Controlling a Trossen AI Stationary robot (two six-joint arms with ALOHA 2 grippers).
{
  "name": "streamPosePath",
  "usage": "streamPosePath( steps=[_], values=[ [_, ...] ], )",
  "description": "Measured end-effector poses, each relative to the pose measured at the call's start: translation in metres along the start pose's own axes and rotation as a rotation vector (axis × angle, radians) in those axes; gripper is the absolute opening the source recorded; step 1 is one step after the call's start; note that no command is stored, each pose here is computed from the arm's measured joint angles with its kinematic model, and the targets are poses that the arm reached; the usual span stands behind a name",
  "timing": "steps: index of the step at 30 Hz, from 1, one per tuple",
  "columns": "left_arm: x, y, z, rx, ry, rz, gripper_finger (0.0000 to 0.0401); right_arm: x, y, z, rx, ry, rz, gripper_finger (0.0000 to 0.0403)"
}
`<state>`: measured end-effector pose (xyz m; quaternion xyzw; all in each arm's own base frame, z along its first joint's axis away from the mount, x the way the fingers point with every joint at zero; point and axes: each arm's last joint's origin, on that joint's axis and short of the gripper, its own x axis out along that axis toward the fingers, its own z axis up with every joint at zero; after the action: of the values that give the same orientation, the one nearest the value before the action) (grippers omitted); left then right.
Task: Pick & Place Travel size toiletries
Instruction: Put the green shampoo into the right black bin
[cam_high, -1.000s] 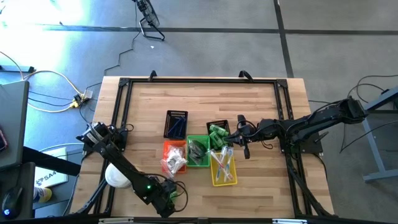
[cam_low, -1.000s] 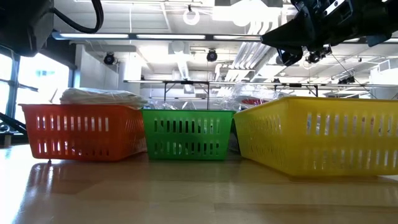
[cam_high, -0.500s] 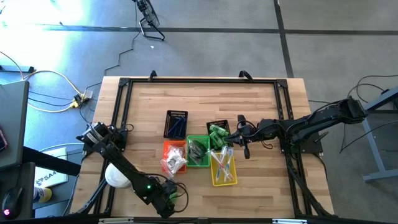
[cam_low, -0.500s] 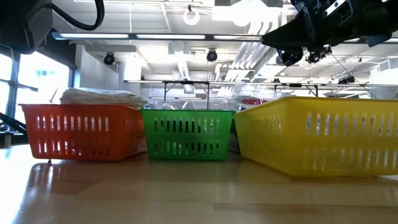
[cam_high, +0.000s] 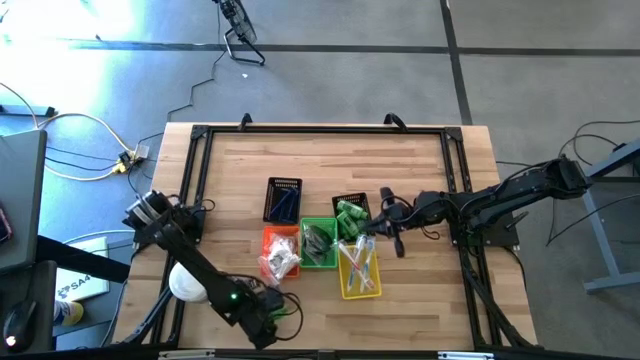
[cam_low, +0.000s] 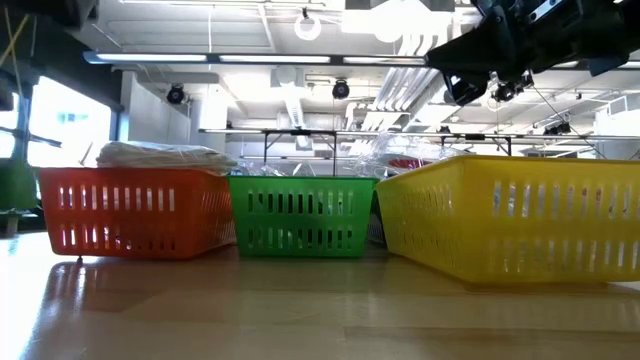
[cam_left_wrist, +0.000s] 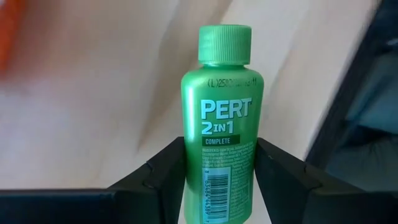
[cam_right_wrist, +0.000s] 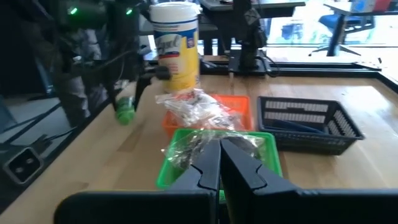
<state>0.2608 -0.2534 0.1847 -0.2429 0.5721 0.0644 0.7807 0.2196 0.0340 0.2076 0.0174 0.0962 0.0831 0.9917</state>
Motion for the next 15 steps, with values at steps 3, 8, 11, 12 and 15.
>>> streamPosePath(
  steps=[3, 8, 11, 12, 15],
  values=[
    [-0.019, 0.000, 0.004, 0.039, -0.075, -0.017, 0.0164, 0.000, 0.001, 0.000, 0.000, -0.001, 0.052, 0.0003],
    [-0.054, 0.005, 0.009, 0.105, -0.202, -0.016, 0.0164, -0.002, 0.004, 0.004, -0.002, -0.021, 0.138, 0.0003],
    [-0.073, 0.010, 0.013, 0.163, -0.293, 0.004, 0.0164, -0.005, 0.005, 0.007, -0.023, -0.043, 0.145, 0.0003],
    [-0.079, 0.013, 0.014, 0.188, -0.327, 0.023, 0.0164, -0.007, 0.005, 0.009, -0.033, -0.052, 0.145, 0.0003],
    [-0.097, 0.019, 0.018, 0.250, -0.441, 0.080, 0.0164, -0.008, 0.005, 0.011, -0.061, -0.068, 0.144, 0.0003]
  ],
)
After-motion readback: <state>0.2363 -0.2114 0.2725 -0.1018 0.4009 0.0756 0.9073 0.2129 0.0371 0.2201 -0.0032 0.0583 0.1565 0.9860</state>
